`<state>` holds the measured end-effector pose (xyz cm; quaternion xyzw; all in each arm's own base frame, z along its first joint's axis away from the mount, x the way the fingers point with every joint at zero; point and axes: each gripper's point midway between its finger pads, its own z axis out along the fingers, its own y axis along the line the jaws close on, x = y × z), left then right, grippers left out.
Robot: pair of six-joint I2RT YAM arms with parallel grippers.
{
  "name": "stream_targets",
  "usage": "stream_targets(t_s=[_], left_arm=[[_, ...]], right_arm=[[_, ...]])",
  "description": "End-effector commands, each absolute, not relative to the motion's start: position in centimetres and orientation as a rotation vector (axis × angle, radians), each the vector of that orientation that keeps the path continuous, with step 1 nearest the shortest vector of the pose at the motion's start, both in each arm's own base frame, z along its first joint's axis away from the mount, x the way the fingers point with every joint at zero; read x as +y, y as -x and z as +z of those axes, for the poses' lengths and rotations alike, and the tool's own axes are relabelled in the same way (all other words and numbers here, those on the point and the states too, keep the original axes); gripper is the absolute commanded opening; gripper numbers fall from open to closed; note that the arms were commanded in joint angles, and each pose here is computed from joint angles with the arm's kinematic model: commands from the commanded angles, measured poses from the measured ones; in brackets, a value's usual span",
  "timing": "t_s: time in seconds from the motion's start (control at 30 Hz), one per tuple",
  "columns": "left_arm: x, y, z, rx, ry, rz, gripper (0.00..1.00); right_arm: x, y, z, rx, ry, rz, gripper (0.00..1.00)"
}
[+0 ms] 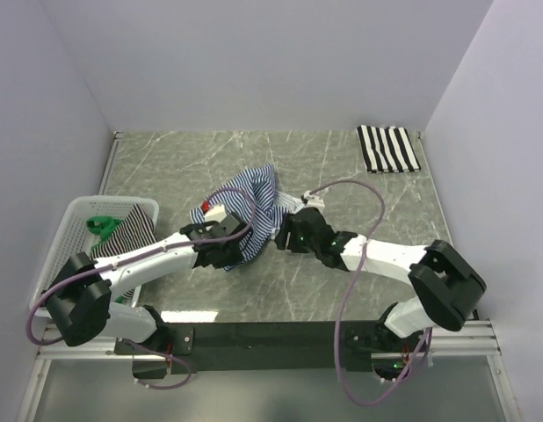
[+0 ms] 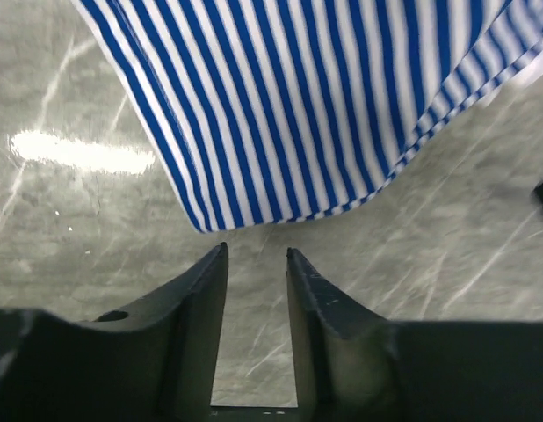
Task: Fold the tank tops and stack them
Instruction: Flatten the tank top out
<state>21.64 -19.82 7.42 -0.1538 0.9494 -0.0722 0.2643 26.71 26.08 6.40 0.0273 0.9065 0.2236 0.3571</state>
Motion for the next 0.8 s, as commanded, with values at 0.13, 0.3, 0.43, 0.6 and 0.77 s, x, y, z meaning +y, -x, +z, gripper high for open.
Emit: stream_targets(t_s=[0.13, 0.3, 0.43, 0.6, 0.77], left_arm=[[-19.9, -21.5, 5.1, 2.555, 0.386, -0.161, 0.44], [-20.4, -21.9, 3.5, 2.572, 0.343, -0.141, 0.41], [-20.7, -22.4, 2.7, 2.574, 0.325, -0.119, 0.42], [-19.6, -23.0, 2.2, 2.552, 0.355, -0.02, 0.41], [-18.5, -23.9, 2.8, 2.515, 0.412, 0.02, 0.35]], right_arm=[[28.7, -31.4, 7.2, 2.281, -0.146, 0.534, 0.6], [29.7, -33.5, 7.2, 2.278, -0.185, 0.529, 0.45], [29.8, -33.8, 6.2, 2.31, -0.202, 0.495, 0.36], [29.1, -33.3, 5.4, 2.317, -0.22, 0.472, 0.37], [28.9, -33.0, 5.4, 2.307, -0.241, 0.497, 0.4]])
